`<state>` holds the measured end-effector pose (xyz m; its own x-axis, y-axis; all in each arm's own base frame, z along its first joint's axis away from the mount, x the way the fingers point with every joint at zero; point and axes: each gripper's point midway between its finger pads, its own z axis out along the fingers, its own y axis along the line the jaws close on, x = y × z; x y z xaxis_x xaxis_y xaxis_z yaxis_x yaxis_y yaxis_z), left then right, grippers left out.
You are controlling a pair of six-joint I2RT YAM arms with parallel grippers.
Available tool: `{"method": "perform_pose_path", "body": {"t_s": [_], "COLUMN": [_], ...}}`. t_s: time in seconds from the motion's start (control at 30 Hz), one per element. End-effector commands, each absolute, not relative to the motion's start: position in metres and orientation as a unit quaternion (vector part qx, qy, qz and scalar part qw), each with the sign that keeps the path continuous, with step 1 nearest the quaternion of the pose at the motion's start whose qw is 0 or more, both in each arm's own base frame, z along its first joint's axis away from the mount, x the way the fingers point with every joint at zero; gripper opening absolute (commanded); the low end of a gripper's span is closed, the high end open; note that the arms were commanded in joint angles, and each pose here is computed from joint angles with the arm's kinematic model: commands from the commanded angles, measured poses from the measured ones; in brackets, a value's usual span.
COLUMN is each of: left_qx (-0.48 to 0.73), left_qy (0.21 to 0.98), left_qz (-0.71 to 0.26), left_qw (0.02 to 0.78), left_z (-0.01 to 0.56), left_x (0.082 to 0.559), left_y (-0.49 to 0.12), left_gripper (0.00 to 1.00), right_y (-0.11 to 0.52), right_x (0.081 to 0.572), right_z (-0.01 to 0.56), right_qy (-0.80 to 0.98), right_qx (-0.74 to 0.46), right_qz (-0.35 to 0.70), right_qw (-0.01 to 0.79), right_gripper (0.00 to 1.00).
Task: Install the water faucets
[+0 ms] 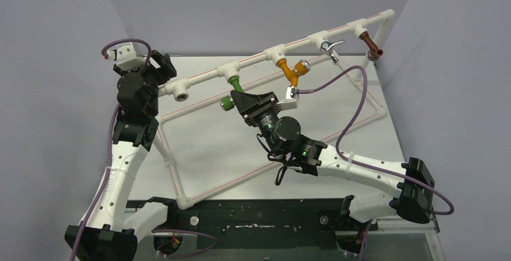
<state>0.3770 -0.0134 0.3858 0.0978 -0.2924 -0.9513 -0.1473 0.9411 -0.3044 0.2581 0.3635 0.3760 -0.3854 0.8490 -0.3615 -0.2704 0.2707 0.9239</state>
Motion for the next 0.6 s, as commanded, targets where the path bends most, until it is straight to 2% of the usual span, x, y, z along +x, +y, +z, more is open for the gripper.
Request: {"method": "perform_pose_path", "body": {"t_s": [0.0, 0.17, 0.4, 0.57], "left_qx": [-0.130, -0.130, -0.130, -0.130], "left_qy": [0.803, 0.804, 0.802, 0.803], "left_qz": [-0.004, -0.006, -0.005, -0.006], "left_qw": [0.581, 0.581, 0.582, 0.582], "left_z": [0.266, 0.266, 0.267, 0.267], "left_x": [0.367, 0.366, 0.366, 0.366], "left_y": [-0.017, -0.017, -0.017, -0.017], "left_gripper": [0.70, 0.70, 0.70, 0.70], "right_y": [0.344, 0.342, 0.345, 0.350], "right_x": [0.254, 0.253, 0.252, 0.253], "right_z": [0.450, 0.453, 0.457, 0.443], "right_qy": [0.469, 0.435, 0.443, 0.472], "right_qx": [0.326, 0.350, 0.338, 0.330], "right_qz": [0.699, 0.732, 0.732, 0.713], "right_qw": [0.430, 0.391, 0.393, 0.399], "right_gripper": [0.00, 0.00, 0.00, 0.39]}}
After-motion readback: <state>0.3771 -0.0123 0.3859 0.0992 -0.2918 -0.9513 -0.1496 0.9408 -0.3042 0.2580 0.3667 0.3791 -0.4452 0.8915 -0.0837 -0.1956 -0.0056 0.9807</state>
